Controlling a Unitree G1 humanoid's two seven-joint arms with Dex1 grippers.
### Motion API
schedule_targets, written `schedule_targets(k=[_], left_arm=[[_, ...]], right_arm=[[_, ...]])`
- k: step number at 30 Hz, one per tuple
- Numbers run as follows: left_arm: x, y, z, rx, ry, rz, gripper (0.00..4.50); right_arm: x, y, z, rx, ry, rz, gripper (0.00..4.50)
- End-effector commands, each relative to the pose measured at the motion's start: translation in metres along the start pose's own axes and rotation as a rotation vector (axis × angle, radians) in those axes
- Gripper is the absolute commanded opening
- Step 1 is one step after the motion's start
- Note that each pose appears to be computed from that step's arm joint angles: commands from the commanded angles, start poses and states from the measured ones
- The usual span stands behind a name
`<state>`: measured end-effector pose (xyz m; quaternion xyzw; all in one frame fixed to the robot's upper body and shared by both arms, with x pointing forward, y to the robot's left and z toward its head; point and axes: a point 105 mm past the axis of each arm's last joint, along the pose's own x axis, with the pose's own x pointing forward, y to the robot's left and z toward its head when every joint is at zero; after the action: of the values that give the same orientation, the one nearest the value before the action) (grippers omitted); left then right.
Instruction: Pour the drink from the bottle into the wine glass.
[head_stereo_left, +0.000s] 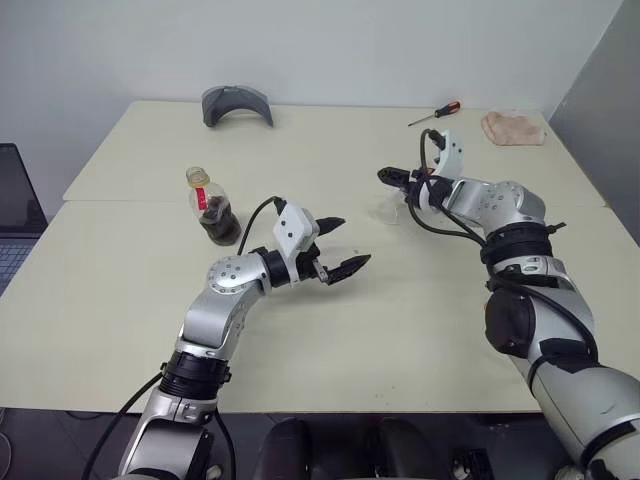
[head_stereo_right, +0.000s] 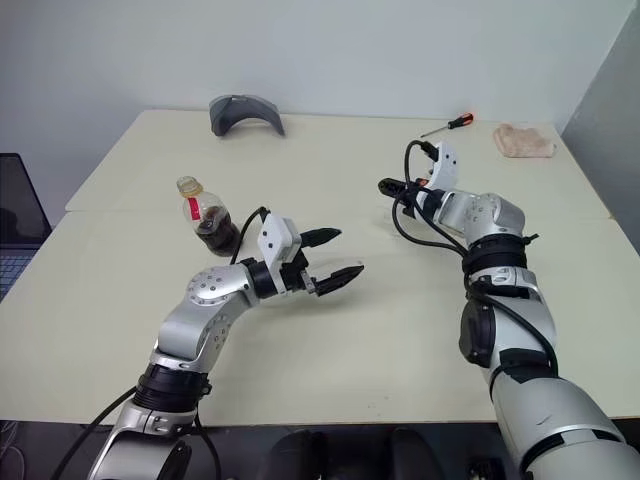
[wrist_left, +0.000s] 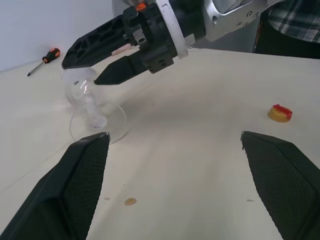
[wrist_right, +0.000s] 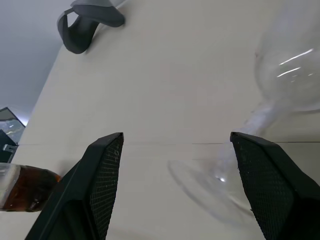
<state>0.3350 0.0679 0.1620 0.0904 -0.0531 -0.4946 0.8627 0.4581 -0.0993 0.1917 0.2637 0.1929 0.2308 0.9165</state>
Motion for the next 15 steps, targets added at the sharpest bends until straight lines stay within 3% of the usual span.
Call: schedule_targets(k=[1, 4, 10, 15], left_arm=[[-0.002, 0.003, 0.014, 0.04, -0.036, 0.004, 4.5], [-0.005, 0.004, 0.016, 0.046, -0.037, 0.013, 4.5], [-0.019, 0.016, 0.017, 0.073, 0.026, 0.044, 4.5], [-0.028, 0.023, 0.016, 0.078, 0.071, 0.081, 4.5]], right_arm=[[0.001, 0.021, 0.02, -0.135, -0.093, 0.044, 3.63], [0.007, 0.026, 0.021, -0.305, -0.139, 0.027, 3.63], [0.011, 0.027, 0.02, -0.42, -0.167, 0.021, 3.63], [0.007, 0.015, 0.03, -0.647, -0.27, -0.103, 3.63]])
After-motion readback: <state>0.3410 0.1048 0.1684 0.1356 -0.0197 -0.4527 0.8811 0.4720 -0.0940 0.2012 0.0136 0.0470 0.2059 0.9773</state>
